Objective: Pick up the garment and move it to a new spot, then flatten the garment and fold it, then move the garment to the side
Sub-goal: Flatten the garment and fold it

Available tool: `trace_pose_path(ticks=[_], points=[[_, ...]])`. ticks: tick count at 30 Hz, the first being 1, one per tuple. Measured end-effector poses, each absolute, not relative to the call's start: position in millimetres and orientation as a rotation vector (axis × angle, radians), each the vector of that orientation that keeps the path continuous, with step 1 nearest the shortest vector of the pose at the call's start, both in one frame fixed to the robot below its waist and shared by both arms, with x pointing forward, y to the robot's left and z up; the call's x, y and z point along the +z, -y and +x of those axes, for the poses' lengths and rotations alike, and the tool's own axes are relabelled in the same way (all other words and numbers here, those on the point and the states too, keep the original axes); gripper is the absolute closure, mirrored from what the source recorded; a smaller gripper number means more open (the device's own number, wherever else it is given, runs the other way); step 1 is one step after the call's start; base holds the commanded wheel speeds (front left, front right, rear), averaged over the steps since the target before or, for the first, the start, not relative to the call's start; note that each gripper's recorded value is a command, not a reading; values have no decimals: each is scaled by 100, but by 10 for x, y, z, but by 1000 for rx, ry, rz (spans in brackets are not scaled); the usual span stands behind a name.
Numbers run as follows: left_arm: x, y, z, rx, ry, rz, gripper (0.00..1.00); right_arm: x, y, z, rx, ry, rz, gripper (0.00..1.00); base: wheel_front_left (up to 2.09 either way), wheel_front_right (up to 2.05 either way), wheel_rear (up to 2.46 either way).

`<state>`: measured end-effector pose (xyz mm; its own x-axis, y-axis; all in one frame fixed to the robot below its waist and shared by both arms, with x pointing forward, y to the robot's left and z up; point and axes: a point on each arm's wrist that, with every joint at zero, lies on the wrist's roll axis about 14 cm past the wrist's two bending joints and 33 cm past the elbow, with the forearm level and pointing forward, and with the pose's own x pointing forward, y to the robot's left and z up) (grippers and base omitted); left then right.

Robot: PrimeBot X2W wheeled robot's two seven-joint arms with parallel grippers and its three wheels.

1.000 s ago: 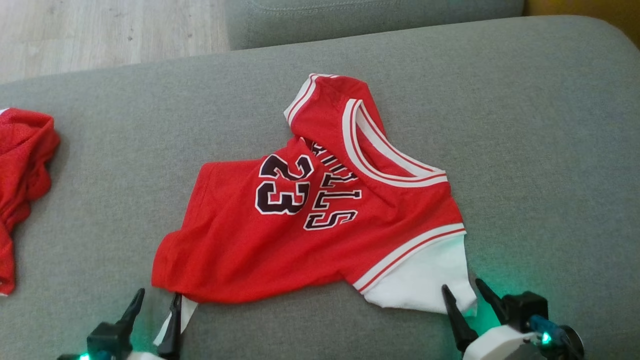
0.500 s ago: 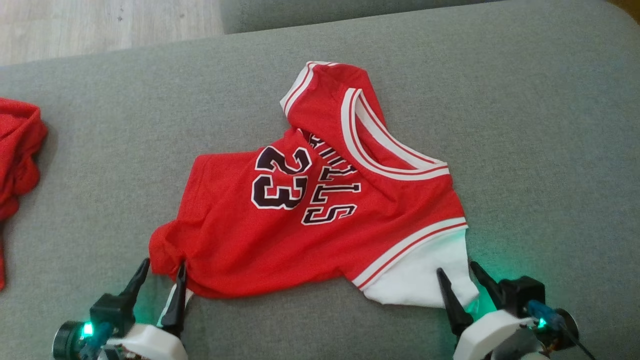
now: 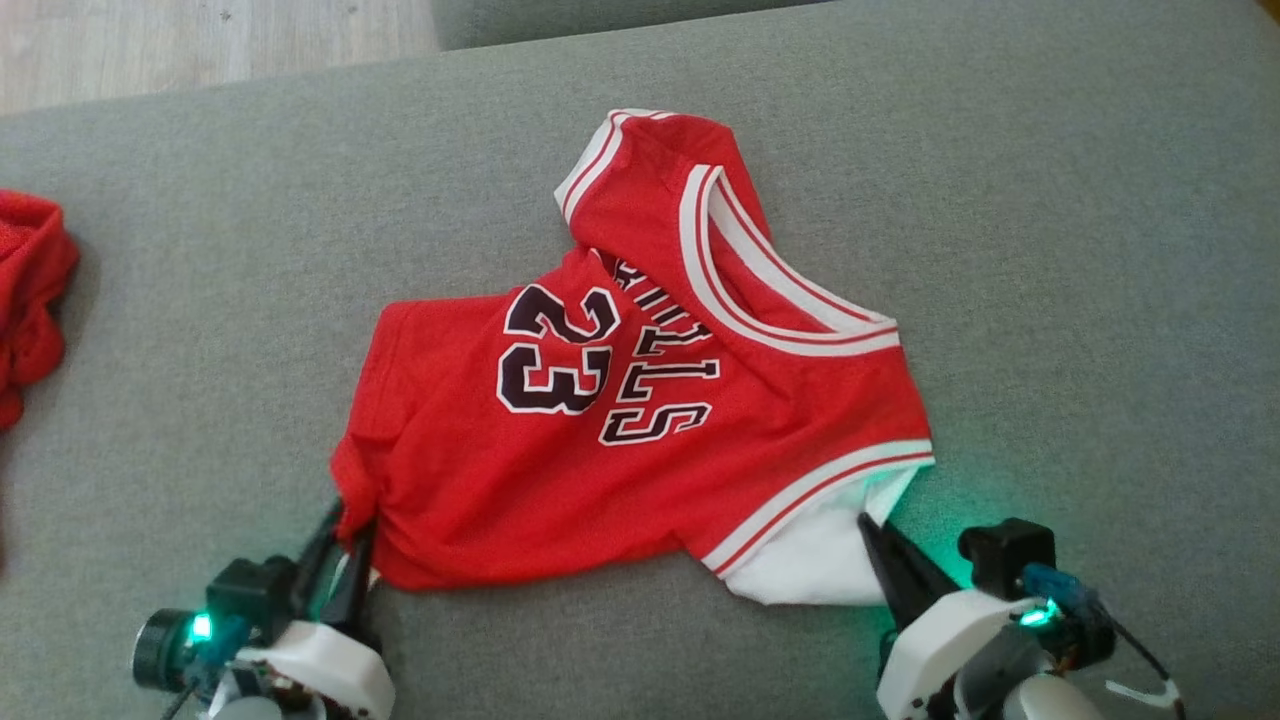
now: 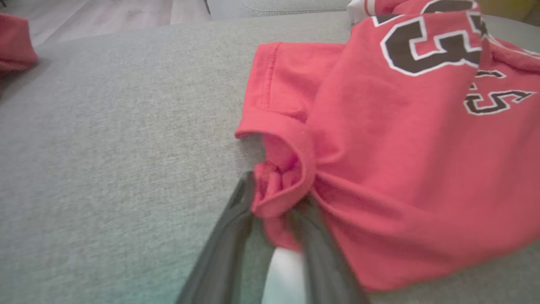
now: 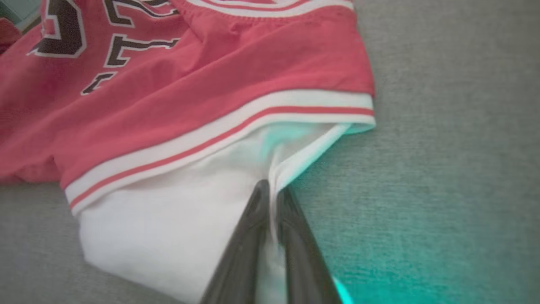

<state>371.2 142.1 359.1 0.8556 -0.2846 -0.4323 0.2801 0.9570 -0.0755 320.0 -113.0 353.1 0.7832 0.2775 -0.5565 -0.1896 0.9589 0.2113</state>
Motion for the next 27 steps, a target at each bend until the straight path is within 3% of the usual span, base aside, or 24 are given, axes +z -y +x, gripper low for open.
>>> trace_pose_path(ticks=[1,2,8,17,27], points=[[3596,-1396,3711,-305,-452,-10,81,3543,1099,3207,260,-621,162,100,0,0,0],[3599,-1375,3710,-312,-450,-9,100,3556,1083,3210,262,-618,177,100,0,0,0],[3684,-1294,3722,-336,-429,-39,100,3724,1097,3265,242,-569,275,100,0,0,0],[4209,-1163,3657,-357,-332,-231,100,4523,1244,3466,211,-338,502,100,0,0,0],[5797,-858,3471,-539,-92,-679,100,6008,1616,3450,280,48,637,100,0,0,0]])
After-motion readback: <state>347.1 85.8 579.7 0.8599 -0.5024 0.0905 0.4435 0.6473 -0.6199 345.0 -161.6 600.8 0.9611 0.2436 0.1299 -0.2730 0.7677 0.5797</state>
